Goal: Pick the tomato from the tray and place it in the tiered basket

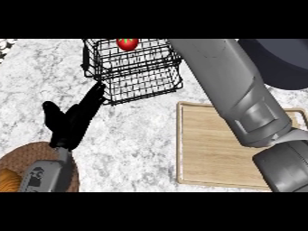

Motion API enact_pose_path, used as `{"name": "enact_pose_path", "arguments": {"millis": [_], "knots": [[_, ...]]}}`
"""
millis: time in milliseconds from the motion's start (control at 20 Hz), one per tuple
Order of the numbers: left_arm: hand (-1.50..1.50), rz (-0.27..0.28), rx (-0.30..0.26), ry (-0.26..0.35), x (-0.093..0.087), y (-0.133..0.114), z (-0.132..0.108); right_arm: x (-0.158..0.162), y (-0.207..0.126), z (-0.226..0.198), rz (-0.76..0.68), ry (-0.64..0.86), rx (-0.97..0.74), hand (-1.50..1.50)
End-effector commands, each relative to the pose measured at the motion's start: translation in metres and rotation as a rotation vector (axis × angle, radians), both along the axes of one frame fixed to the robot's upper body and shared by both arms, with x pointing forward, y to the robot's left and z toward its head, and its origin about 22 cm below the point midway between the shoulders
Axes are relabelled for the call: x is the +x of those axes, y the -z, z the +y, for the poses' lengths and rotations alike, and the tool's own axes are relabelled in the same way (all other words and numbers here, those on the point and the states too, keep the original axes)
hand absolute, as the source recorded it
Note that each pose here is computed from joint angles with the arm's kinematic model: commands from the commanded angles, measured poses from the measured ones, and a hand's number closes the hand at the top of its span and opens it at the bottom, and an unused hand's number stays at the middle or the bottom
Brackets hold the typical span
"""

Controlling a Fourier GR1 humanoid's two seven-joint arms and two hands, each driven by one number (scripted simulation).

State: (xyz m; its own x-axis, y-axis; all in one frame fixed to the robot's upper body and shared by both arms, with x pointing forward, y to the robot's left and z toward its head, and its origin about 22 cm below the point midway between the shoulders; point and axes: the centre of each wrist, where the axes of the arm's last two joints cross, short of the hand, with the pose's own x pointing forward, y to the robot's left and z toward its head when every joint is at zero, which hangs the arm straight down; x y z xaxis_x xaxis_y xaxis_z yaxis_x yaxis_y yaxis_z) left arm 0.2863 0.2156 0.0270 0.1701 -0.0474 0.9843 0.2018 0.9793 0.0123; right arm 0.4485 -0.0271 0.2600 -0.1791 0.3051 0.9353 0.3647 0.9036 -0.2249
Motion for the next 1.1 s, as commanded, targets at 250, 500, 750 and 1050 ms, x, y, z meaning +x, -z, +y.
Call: {"name": "enact_pose_path", "arguments": {"millis": [250,500,750,1050], "knots": [[0.00,0.019,-0.005,-0.075,-0.016,0.016,0.024,0.001,0.016,-0.096,0.081,-0.119,-0.082,-1.50],[0.00,0.034,-0.014,-0.117,-0.015,0.006,0.033,-0.018,0.010,-0.164,0.125,-0.188,-0.143,-1.50],[0.00,0.019,0.001,-0.117,-0.019,0.008,0.039,-0.058,0.014,-0.235,0.148,-0.221,-0.160,-1.50],[0.00,0.024,-0.003,-0.095,-0.030,0.016,0.034,-0.127,-0.005,-0.316,0.105,-0.177,-0.148,-1.50]]}}
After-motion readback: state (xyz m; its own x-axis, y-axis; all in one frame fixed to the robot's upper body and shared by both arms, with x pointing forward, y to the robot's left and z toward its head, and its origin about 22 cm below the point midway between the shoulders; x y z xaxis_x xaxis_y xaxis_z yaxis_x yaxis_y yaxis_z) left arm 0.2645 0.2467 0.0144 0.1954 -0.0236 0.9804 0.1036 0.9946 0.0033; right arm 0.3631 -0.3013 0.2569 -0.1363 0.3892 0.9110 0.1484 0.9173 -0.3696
